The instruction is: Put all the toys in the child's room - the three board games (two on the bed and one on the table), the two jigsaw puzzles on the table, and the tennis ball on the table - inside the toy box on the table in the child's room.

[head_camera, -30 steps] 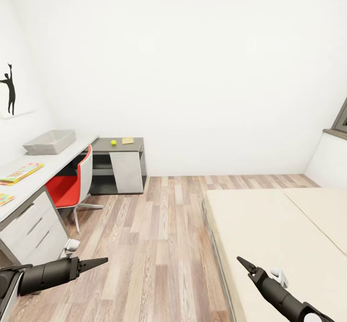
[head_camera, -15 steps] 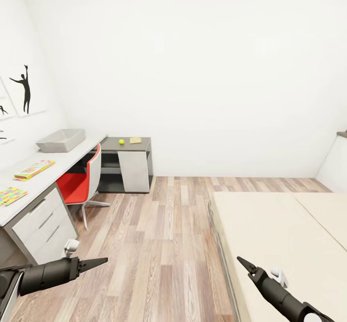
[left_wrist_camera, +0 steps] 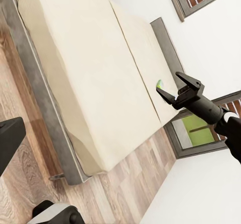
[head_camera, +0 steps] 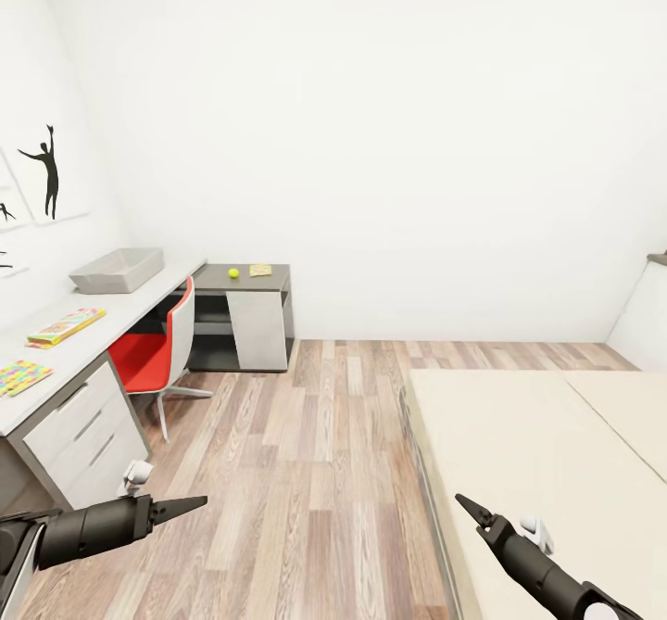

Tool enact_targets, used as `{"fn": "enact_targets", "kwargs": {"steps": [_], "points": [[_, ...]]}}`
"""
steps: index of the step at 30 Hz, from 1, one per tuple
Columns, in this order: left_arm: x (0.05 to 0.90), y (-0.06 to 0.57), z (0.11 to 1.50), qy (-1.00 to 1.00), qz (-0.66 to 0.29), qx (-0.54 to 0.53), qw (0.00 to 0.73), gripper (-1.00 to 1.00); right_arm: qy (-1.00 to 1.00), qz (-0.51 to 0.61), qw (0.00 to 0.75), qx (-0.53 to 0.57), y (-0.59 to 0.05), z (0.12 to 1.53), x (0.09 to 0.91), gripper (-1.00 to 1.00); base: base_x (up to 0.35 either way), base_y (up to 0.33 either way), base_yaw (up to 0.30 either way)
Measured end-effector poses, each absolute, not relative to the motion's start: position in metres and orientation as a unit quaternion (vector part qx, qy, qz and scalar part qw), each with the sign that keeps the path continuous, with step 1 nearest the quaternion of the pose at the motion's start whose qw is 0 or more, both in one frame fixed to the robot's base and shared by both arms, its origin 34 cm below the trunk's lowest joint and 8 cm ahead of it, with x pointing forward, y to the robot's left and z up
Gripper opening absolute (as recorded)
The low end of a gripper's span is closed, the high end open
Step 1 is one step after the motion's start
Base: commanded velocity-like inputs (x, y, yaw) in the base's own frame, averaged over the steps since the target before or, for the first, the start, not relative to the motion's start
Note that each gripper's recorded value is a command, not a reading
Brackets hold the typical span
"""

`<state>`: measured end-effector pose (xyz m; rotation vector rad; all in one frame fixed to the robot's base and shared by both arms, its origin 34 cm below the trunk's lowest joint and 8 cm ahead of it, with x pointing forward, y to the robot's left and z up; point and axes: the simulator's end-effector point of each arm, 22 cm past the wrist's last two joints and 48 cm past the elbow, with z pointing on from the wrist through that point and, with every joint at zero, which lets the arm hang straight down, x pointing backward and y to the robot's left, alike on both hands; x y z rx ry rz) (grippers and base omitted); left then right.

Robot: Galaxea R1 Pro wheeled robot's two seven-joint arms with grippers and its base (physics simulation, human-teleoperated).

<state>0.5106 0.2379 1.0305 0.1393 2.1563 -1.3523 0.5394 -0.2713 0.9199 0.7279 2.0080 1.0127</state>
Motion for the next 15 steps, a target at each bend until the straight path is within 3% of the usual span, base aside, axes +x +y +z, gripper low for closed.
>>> {"fn": "enact_targets", "kwargs": {"steps": [15], "points": [[0.5109, 0.2383, 1.0306, 0.809, -0.507, 0.052, 0.292, 1.0, 0.786, 0.397, 0.379, 0.285, -0.2713, 0.9199, 0.5395, 1.0, -0.039, 0.0, 0.0]]}}
